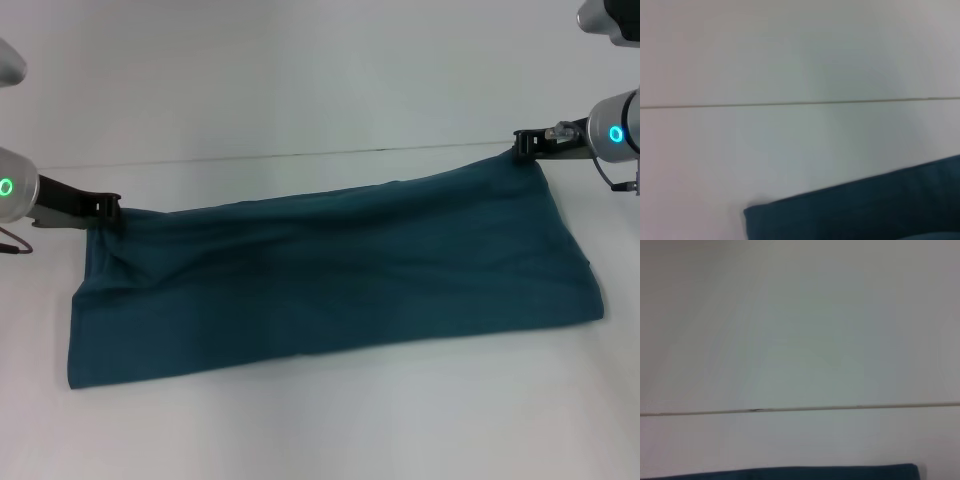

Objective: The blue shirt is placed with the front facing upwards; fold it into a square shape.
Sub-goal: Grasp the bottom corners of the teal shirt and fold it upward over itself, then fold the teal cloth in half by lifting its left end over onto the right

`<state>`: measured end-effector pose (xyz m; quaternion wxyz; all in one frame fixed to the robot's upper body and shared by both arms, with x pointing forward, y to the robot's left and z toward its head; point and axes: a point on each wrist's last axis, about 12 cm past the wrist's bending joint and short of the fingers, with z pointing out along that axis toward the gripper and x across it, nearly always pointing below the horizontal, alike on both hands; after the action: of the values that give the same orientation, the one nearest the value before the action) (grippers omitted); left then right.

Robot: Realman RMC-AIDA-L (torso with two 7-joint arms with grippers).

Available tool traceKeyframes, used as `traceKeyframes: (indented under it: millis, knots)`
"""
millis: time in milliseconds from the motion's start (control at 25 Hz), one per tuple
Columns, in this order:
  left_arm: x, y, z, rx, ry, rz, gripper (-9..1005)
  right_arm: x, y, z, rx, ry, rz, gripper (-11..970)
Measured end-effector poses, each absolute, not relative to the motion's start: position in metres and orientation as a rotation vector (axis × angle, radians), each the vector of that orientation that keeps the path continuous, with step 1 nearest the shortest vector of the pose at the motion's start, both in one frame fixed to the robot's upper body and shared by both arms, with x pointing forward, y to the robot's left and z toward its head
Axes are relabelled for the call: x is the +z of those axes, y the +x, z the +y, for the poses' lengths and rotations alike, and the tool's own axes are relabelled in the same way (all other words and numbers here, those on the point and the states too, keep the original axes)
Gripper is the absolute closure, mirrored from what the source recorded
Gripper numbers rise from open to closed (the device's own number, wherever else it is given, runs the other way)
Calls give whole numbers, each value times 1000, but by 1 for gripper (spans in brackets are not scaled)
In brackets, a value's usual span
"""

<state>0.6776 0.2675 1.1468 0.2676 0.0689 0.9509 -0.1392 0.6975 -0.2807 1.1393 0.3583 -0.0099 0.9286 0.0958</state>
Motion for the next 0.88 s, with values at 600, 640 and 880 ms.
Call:
traceKeyframes:
  millis: [600, 640, 880]
  knots:
    - [1147, 679, 275, -403, 51, 2539, 844, 1148, 702, -293, 212, -6, 2367, 797]
    - [1147, 679, 276, -404, 43, 2539, 838, 1150, 704, -294, 209, -7, 2363, 763]
    - [1150, 679, 282, -402, -4, 2526, 608, 1166, 709, -297, 220, -16, 2367, 519]
